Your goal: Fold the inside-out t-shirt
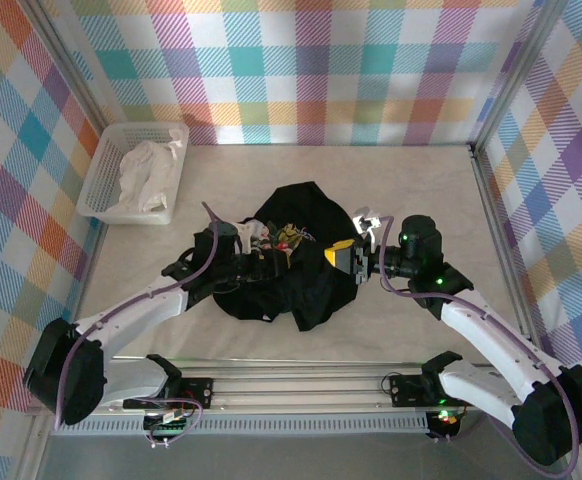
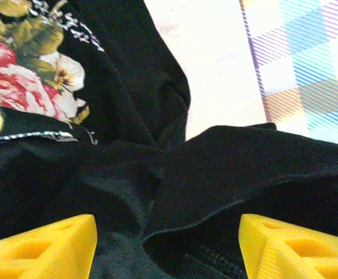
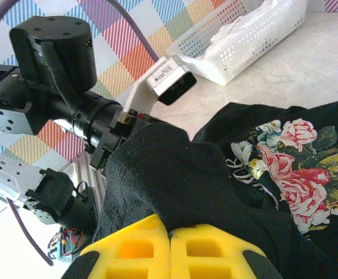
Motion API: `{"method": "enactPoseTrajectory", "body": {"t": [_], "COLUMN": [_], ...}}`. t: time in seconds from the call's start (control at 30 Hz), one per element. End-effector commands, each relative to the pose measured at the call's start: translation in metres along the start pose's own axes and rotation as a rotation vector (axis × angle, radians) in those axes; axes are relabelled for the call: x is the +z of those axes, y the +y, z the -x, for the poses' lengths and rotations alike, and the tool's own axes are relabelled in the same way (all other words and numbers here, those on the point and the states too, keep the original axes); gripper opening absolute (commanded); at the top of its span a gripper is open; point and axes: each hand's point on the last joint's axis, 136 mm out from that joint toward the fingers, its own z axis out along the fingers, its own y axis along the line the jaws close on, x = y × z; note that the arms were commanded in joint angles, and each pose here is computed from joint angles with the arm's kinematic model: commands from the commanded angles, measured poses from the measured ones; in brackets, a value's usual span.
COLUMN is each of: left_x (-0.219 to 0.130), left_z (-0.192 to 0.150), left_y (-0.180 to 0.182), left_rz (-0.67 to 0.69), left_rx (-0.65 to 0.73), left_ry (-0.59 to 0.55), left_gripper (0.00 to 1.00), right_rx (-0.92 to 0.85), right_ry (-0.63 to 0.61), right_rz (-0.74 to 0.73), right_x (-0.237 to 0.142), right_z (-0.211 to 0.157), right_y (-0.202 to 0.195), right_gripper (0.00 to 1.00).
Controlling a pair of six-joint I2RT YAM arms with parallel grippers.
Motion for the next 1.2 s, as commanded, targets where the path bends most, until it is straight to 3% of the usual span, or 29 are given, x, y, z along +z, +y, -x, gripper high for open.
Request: {"method": "enactPoseTrajectory", "body": {"t": [0.0,0.17,0.27,0.33,0.43,0.6,0.73,0.93,1.17], "left_x": [0.004,0.016,0.017,0.010,-0.015,-0.063,-0.085,-0.083,-0.073], "left_z": [0.010,0.007,0.010,0.017,0.036,0.068,0.079,0.074,0.065], "left_y": [-0.022,-0.024,-0.026,-0.027,-0.031,-0.054,-0.080,-0.102,-0.113], "left_rz": [-0.101,-0.147,-0.154,-0.135,-0.060,0.011,-0.004,-0.006,-0.027], "left_rx": [0.008,-0.001,0.003,0.030,0.128,0.325,0.468,0.585,0.608], "left_ry": [0.002,0.037,0.023,-0.014,-0.117,-0.315,-0.382,-0.326,-0.264], "left_gripper": [0.61,0.47,0.30,0.14,0.03,0.00,0.00,0.00,0.00], "right_rx": [-0.052,-0.054,-0.049,-0.041,-0.031,-0.152,-0.258,-0.316,-0.356], "right_ry": [-0.036,-0.056,-0.055,-0.044,-0.009,0.123,0.135,0.041,0.099], "right_rz": [0.028,0.021,0.016,-0.008,-0.076,-0.127,-0.119,-0.148,-0.015], "right_x": [-0.003,-0.002,-0.001,0.000,-0.001,0.007,0.005,-0.002,0.036], "right_z": [0.013,0.020,0.019,0.014,-0.002,-0.040,-0.035,0.011,0.009], "right_y": [0.008,0.007,0.005,-0.001,-0.015,-0.012,0.004,0.020,0.044], "right_gripper": [0.00,0.00,0.00,0.00,0.00,0.25,0.44,0.51,0.51]}}
